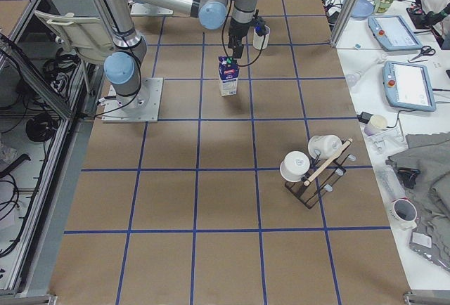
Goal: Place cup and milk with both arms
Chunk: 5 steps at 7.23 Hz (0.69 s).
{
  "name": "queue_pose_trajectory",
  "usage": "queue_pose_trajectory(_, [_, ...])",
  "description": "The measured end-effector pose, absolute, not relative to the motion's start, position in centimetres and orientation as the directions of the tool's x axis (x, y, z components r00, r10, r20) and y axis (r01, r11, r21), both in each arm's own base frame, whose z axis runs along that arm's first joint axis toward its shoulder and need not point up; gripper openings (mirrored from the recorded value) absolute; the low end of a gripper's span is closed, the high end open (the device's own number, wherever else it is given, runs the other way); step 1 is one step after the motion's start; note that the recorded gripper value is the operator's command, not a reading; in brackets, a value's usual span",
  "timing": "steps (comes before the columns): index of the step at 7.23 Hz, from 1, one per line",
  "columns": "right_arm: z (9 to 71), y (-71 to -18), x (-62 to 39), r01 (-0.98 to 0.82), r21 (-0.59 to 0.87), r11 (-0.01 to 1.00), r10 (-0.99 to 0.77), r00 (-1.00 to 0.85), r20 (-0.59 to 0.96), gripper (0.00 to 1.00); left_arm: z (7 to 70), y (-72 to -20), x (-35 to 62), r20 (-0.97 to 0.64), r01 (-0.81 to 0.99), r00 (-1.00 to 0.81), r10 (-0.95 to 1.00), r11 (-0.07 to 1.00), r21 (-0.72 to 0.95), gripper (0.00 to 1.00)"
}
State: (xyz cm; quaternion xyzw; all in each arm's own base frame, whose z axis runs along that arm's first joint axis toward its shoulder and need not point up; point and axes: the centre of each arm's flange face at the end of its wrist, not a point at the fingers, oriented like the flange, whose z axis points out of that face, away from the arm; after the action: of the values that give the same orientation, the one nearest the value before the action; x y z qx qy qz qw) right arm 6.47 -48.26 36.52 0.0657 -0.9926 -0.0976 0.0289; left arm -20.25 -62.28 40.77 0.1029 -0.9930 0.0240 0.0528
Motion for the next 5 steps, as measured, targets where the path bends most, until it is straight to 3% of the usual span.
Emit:
queue_pose_trajectory(2, [34.6, -48.0, 6.0, -0.122, 0.226, 0.967, -0.131, -0.991, 0.026, 0.90, 41.8, -62.0, -17.3, 0.110, -0.235, -0.967, -0.230, 0.972, -0.031, 1.00])
queue_pose_trajectory(3, [33.7, -47.6, 6.2, -0.122, 0.240, 0.963, -0.128, -0.992, 0.012, 0.73, 42.0, -61.8, -15.6, 0.107, -0.252, -0.963, -0.249, 0.967, -0.022, 1.00])
queue_pose_trajectory(4, [33.0, -47.2, 6.3, -0.123, 0.247, 0.961, -0.126, -0.992, -0.003, 0.42, 42.5, -61.4, -14.5, 0.108, -0.266, -0.959, -0.262, 0.964, -0.023, 1.00])
queue_pose_trajectory(5, [32.8, -47.2, 6.4, -0.125, 0.246, 0.961, -0.126, -0.992, -0.009, 0.19, 43.0, -60.9, -13.8, 0.108, -0.270, -0.958, -0.266, 0.963, -0.024, 1.00])
